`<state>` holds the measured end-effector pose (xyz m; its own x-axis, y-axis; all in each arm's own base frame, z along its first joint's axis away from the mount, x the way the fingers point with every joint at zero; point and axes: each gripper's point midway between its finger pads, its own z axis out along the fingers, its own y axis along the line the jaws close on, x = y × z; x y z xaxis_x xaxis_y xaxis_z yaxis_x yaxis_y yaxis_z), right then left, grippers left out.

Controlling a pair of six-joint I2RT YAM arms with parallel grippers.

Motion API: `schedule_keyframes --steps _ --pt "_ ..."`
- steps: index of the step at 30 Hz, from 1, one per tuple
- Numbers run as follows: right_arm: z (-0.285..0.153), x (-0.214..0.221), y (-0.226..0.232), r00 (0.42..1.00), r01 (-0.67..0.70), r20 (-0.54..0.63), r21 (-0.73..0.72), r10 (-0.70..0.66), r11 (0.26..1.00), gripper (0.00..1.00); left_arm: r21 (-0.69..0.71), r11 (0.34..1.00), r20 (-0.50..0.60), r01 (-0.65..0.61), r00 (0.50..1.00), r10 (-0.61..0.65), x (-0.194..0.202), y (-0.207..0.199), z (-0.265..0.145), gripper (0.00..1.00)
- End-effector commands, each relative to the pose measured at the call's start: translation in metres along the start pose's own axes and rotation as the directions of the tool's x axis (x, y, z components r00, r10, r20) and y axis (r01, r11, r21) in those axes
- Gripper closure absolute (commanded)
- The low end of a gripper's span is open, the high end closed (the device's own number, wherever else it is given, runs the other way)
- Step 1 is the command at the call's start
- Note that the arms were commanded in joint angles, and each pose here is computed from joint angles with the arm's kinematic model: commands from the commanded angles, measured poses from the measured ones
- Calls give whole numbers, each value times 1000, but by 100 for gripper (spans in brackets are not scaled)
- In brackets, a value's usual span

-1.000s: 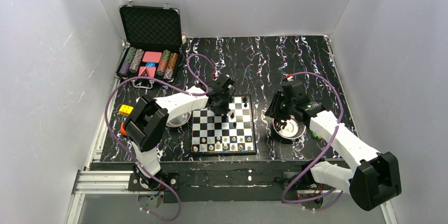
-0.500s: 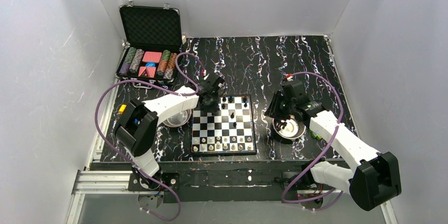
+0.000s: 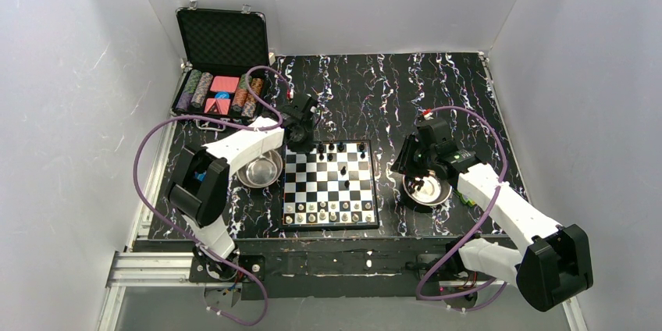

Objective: Set up the chess pieces on the board

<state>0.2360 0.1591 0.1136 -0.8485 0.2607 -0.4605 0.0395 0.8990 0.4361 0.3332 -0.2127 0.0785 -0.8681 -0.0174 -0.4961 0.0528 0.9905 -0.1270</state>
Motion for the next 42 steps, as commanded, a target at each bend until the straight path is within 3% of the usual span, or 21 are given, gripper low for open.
schedule_keyframes --steps 1,19,33,42 --pt "-1 -7 0 999 -4 33 -5 4 1000 62 39 999 22 -16 1000 15 -13 -10 -1 90" --pt "1 -7 -1 1000 -2 27 3 2 1000 62 65 998 -16 -22 1000 23 -7 -17 14 89" --pt "2 -8 1 1000 -1 24 -1 1 1000 62 56 998 -4 -25 1000 25 -10 -16 10 71" --pt "0 -9 3 1000 0 26 -6 0 1000 62 8 1000 77 6 997 -6 -23 1 -27 63"
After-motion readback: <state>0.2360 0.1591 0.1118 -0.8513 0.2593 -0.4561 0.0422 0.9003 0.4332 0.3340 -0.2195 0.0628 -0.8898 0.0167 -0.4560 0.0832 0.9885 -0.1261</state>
